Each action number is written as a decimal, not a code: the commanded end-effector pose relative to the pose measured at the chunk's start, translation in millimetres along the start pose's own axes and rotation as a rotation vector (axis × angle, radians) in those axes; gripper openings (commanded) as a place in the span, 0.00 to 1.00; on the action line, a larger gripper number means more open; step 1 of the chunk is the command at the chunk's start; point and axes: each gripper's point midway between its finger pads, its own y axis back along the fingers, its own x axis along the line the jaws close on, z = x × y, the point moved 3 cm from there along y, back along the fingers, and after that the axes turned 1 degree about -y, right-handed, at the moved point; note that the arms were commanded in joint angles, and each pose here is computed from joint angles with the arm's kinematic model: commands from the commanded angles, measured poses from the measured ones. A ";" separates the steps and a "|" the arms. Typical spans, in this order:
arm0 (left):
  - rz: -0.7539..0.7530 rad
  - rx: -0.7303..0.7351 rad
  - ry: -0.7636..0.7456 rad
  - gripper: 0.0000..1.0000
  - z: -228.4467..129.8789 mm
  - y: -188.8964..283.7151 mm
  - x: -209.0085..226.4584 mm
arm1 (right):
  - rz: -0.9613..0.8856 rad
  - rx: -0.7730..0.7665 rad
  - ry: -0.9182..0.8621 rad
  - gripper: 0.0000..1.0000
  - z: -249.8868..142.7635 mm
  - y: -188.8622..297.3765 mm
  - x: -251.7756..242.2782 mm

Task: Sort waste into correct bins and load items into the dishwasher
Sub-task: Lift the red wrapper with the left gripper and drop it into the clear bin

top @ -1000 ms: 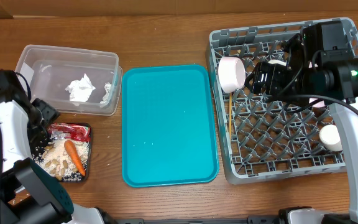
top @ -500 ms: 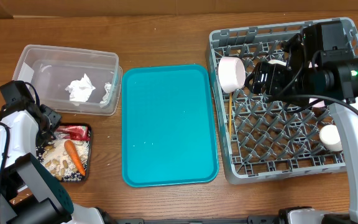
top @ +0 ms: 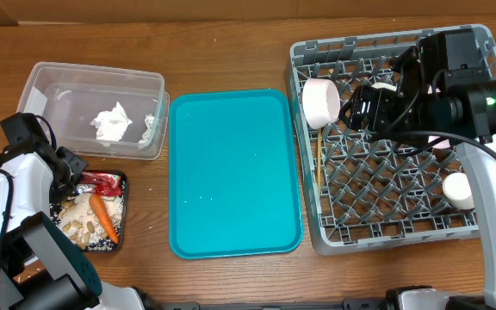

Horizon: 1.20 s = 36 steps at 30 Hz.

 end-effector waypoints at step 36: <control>-0.008 -0.050 0.047 0.16 9.7 -31.3 -4.2 | -0.002 -0.015 0.009 1.00 0.4 4.3 1.7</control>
